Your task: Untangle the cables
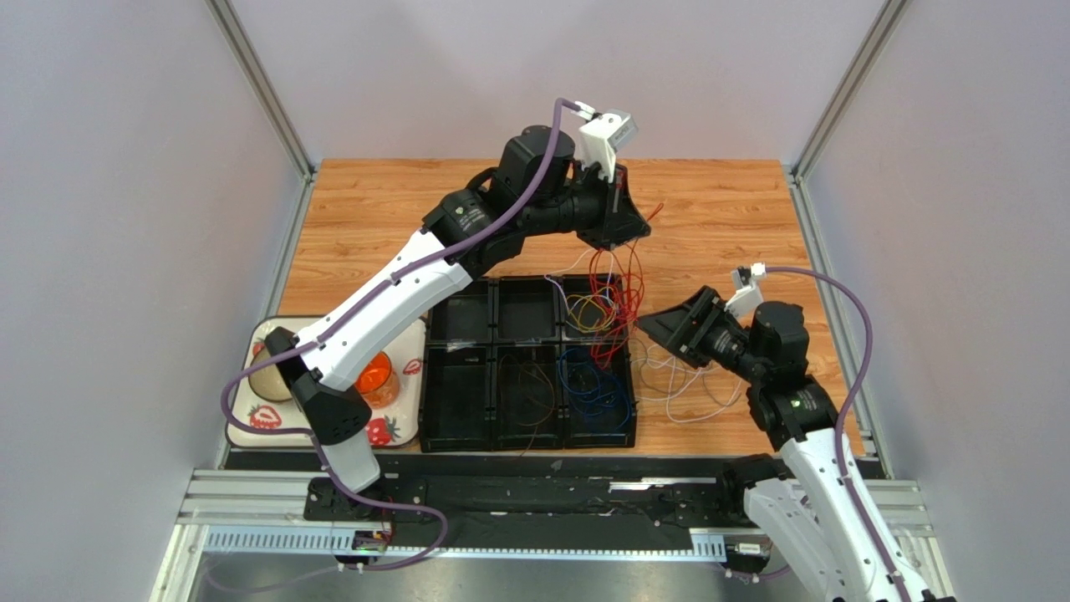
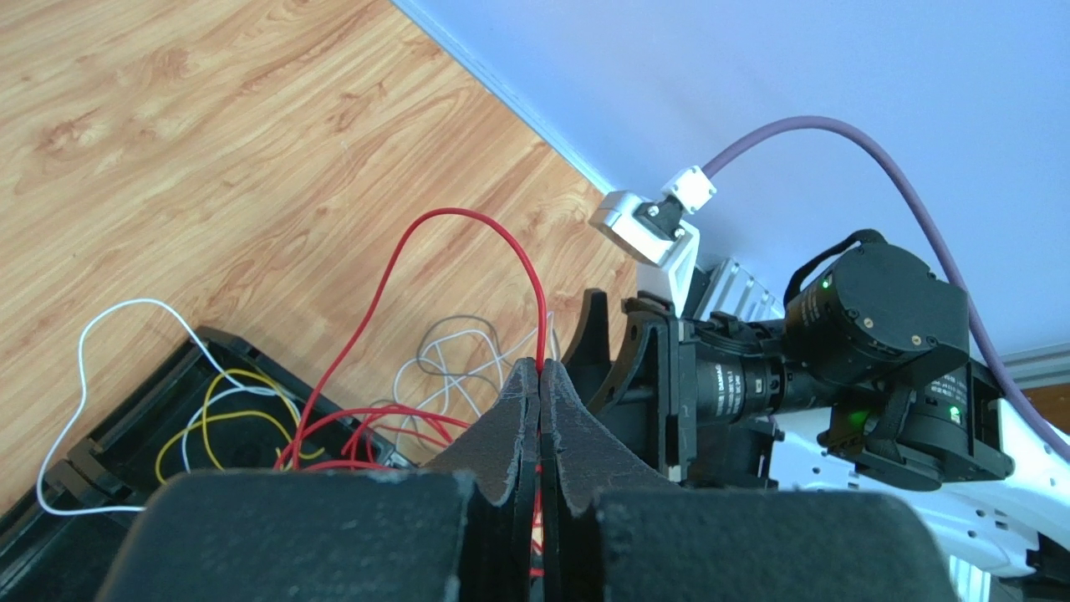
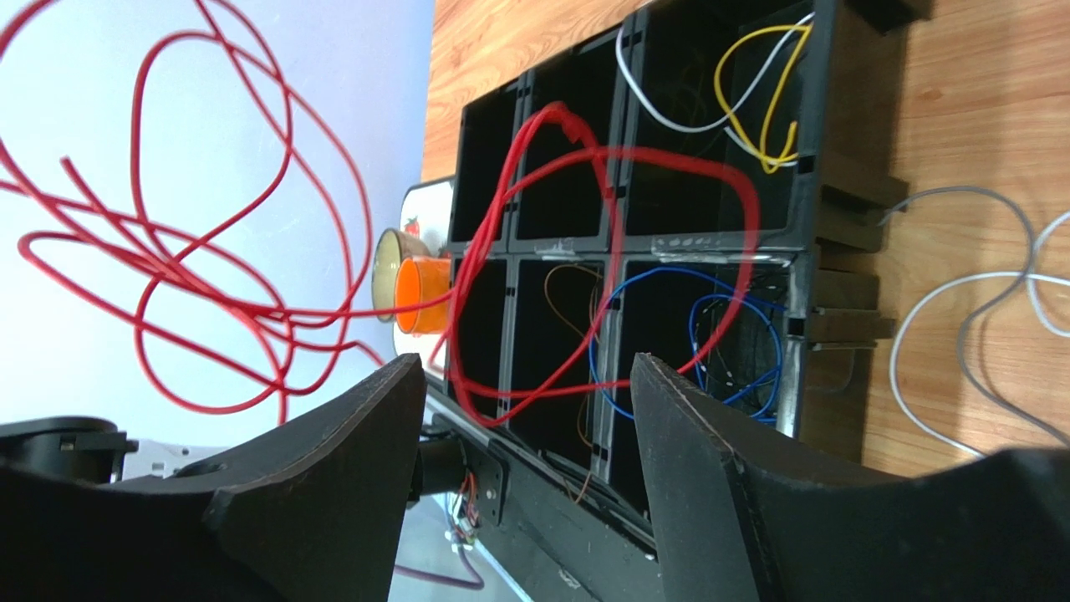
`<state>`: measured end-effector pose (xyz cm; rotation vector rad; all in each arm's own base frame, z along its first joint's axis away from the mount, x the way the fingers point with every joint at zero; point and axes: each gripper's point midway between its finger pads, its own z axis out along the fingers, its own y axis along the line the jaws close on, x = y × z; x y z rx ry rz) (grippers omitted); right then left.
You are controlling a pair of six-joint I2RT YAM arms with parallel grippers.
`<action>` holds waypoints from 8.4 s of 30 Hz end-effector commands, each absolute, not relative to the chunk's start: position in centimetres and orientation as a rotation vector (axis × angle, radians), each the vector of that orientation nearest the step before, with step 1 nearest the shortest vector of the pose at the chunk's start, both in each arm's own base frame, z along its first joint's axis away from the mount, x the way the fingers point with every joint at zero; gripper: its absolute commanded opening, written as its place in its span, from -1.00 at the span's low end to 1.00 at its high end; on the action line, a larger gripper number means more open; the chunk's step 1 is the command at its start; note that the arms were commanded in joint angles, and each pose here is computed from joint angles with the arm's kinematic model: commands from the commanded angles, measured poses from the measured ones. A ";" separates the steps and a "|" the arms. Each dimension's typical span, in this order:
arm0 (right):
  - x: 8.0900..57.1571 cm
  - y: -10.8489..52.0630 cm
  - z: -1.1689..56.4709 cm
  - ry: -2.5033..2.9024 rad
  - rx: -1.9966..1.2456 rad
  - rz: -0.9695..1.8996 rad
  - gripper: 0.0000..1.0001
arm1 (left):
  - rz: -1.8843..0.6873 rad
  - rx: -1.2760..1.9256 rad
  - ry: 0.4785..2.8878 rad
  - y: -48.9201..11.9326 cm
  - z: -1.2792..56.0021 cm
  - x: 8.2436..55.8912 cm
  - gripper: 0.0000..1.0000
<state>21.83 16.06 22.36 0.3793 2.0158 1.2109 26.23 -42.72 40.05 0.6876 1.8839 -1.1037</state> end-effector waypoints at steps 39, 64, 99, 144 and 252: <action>25.6 12.9 24.6 1.880 0.418 0.877 -1.00 | -1.009 0.643 1.822 -37.7 43.9 26.3 -1.00; 28.0 5.3 28.2 1.786 0.562 0.763 -1.00 | -0.371 0.136 1.915 -14.9 40.5 27.2 -1.00; 27.1 6.9 25.3 1.850 0.513 0.850 -1.00 | -0.228 0.046 2.159 -15.9 26.6 36.4 -1.00; 26.2 8.7 28.0 1.822 0.400 0.954 -1.00 | -0.484 -0.045 2.273 -18.5 16.6 36.1 -1.00; 33.4 43.6 21.7 2.275 -0.116 1.114 -0.32 | -0.456 -0.091 2.129 -8.9 24.3 18.5 0.83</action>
